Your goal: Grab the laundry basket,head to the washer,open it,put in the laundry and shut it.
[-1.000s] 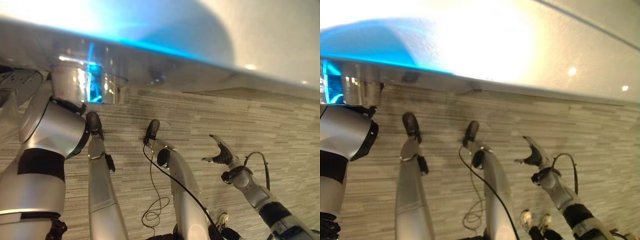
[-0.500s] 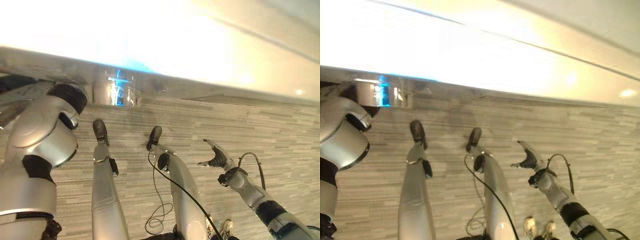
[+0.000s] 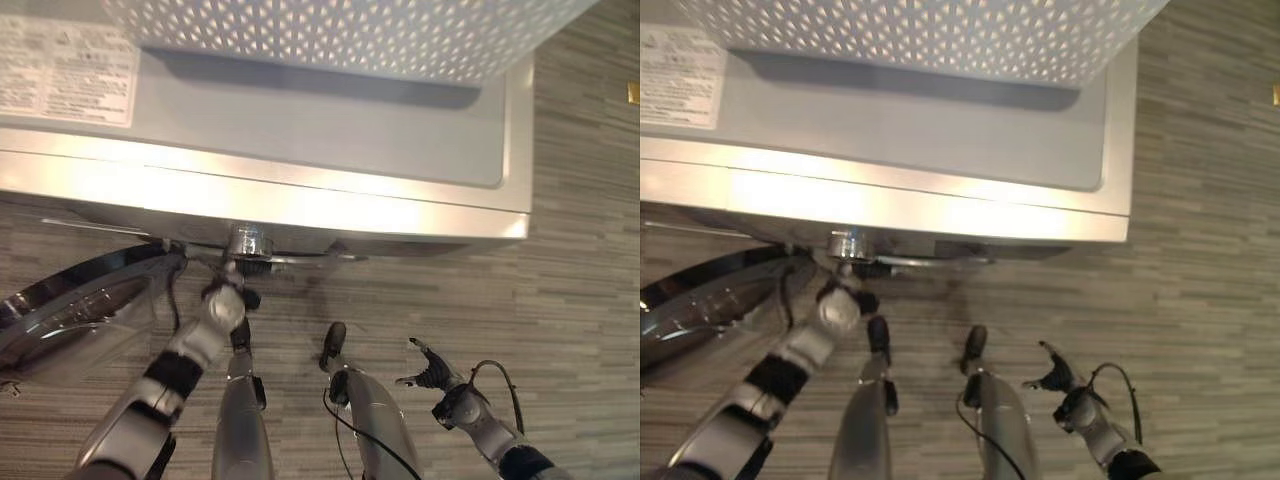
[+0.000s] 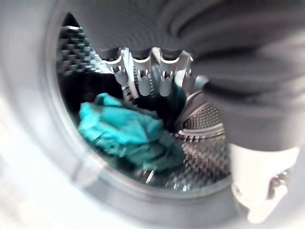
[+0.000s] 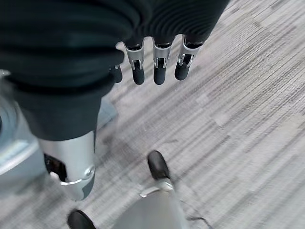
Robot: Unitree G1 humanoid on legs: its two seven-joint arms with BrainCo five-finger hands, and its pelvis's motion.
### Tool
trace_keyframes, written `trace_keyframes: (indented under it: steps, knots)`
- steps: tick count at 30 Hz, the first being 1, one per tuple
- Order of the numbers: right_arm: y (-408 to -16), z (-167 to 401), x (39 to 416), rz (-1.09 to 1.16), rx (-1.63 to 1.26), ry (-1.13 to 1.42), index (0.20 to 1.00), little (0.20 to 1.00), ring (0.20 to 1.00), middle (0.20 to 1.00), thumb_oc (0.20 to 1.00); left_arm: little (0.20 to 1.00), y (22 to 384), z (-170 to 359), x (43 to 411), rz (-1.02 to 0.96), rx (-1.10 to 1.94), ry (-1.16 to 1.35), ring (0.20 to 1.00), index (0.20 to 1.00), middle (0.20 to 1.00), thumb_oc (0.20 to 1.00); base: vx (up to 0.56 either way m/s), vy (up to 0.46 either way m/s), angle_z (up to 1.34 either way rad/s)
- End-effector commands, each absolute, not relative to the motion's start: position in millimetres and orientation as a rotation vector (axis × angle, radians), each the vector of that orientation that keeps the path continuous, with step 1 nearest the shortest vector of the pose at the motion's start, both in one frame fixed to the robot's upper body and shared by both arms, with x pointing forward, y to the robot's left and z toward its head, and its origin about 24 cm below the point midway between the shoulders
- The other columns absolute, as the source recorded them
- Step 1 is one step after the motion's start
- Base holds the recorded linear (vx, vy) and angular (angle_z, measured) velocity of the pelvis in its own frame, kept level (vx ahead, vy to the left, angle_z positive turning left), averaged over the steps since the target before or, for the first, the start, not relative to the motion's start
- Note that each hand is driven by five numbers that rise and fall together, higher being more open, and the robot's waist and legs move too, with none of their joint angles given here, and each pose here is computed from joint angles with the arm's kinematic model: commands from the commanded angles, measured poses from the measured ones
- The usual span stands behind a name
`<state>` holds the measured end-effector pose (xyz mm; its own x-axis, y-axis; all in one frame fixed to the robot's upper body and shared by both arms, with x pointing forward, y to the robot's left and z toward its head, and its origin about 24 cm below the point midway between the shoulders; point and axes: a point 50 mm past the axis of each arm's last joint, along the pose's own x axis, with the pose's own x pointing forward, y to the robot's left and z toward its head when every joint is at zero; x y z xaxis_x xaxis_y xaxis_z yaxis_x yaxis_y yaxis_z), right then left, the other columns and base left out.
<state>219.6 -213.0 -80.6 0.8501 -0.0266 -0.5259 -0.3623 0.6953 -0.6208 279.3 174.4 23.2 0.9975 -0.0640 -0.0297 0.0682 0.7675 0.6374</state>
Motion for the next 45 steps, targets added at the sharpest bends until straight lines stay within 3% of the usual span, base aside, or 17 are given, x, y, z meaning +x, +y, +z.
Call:
trace_keyframes:
  steps: [1,8,14,15,18,20,25,34,38,45]
  knots:
    - [-236.9,-93.0,200.0,0.196,-0.856,0.651,1.000,1.000,1.000,1.000,1.000,1.000,172.7,17.0,288.8,-0.172,0.658,0.034,1.000,1.000,1.000,1.000,0.00,0.000,0.00]
    - [-227.8,-113.6,187.3,0.228,-0.854,0.743,1.000,1.000,1.000,1.000,1.000,1.000,180.0,-66.7,229.5,-0.162,0.670,0.371,1.000,1.000,1.000,1.000,0.02,-0.084,-0.04]
    - [-227.8,-127.6,172.3,0.260,-0.887,0.830,1.000,1.000,1.000,1.000,1.000,1.000,190.0,-100.5,194.3,-0.148,0.708,0.539,1.000,1.000,1.000,1.000,-0.05,-0.109,0.03]
    - [-230.9,-134.6,160.7,0.251,-0.876,0.894,1.000,1.000,1.000,1.000,1.000,1.000,202.6,-124.6,168.3,-0.078,0.679,0.719,1.000,1.000,1.000,1.000,-0.03,-0.035,0.07]
    - [-234.5,-137.6,154.5,0.245,-0.877,0.930,1.000,1.000,1.000,1.000,1.000,1.000,206.2,-134.7,154.3,-0.054,0.655,0.804,1.000,1.000,1.000,1.000,0.01,-0.031,0.25]
    - [-246.4,-143.9,135.7,0.185,-0.844,1.033,1.000,1.000,1.000,1.000,1.000,1.000,212.5,-152.3,122.1,-0.012,0.602,0.986,1.000,1.000,1.000,1.000,0.00,-0.011,0.39]
    - [-260.2,-146.1,120.7,0.120,-0.816,1.113,1.000,1.000,1.000,1.000,1.000,1.000,215.9,-157.8,103.2,0.016,0.570,1.053,1.000,1.000,1.000,1.000,-0.10,0.016,0.57]
    - [-268.9,-146.5,114.2,0.095,-0.814,1.171,1.000,1.000,1.000,1.000,1.000,1.000,198.6,-158.2,102.2,-0.023,0.504,1.005,1.000,1.000,1.000,1.000,-0.03,0.159,-0.17]
    - [-280.3,-145.1,105.1,0.007,-0.766,1.206,1.000,1.000,1.000,1.000,1.000,1.000,190.0,-150.1,126.8,-0.103,0.550,0.908,1.000,1.000,1.000,1.000,-0.08,0.308,0.16]
    - [-272.4,-141.4,127.6,0.012,-0.760,1.150,1.000,1.000,1.000,1.000,1.000,1.000,204.8,-127.2,164.3,-0.108,0.678,0.732,1.000,1.000,1.000,1.000,-0.18,0.195,-0.04]
